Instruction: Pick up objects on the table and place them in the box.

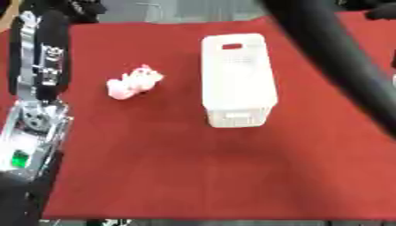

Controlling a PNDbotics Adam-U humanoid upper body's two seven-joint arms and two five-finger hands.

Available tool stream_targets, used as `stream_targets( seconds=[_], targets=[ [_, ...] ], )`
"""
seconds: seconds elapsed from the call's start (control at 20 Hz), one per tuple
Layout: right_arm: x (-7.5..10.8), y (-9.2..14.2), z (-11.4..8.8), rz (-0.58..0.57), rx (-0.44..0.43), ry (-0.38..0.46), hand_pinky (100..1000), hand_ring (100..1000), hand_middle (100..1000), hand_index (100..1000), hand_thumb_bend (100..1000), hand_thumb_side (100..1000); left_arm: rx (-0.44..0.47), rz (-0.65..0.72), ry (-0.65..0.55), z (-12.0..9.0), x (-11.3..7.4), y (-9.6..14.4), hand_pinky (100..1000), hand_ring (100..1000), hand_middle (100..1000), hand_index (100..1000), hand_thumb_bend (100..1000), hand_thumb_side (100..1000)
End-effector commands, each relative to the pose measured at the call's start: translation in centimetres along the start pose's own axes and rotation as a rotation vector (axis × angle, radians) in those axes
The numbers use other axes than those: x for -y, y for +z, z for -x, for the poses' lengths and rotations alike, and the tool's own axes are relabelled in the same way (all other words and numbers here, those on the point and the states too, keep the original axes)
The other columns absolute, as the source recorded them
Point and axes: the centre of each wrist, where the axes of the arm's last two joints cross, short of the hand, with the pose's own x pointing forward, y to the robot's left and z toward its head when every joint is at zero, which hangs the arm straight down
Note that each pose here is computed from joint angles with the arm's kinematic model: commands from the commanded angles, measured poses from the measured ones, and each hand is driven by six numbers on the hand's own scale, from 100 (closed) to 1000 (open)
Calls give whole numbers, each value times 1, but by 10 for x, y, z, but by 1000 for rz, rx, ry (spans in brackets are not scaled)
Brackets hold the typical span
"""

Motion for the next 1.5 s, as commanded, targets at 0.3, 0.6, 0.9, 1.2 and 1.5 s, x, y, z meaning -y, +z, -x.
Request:
stream_targets(
  seconds=[0.3, 0.6, 0.9, 1.2, 1.5],
  targets=[
    [6, -3, -2, -10, 13, 19, 612, 705, 799, 707, 100, 794, 25, 5, -13, -4, -3, -4, 709, 743, 860, 806, 342, 862],
    [6, -3, -2, -15, 13, 20, 612, 705, 794, 706, 100, 794, 28, 23, -28, -4, -4, -5, 701, 756, 865, 810, 397, 814],
    [6, -3, -2, -21, 12, 19, 612, 705, 792, 706, 100, 794, 31, 75, -76, -5, -10, -9, 636, 743, 853, 816, 431, 778],
    [6, -1, -2, -36, 8, 22, 611, 705, 791, 706, 100, 794, 3, 308, -322, -5, -35, -22, 631, 739, 844, 832, 536, 718],
    [6, 1, -2, -47, 0, 23, 611, 705, 791, 707, 100, 794, -95, 597, -599, 13, -60, -37, 588, 727, 834, 844, 589, 720]
  ],
)
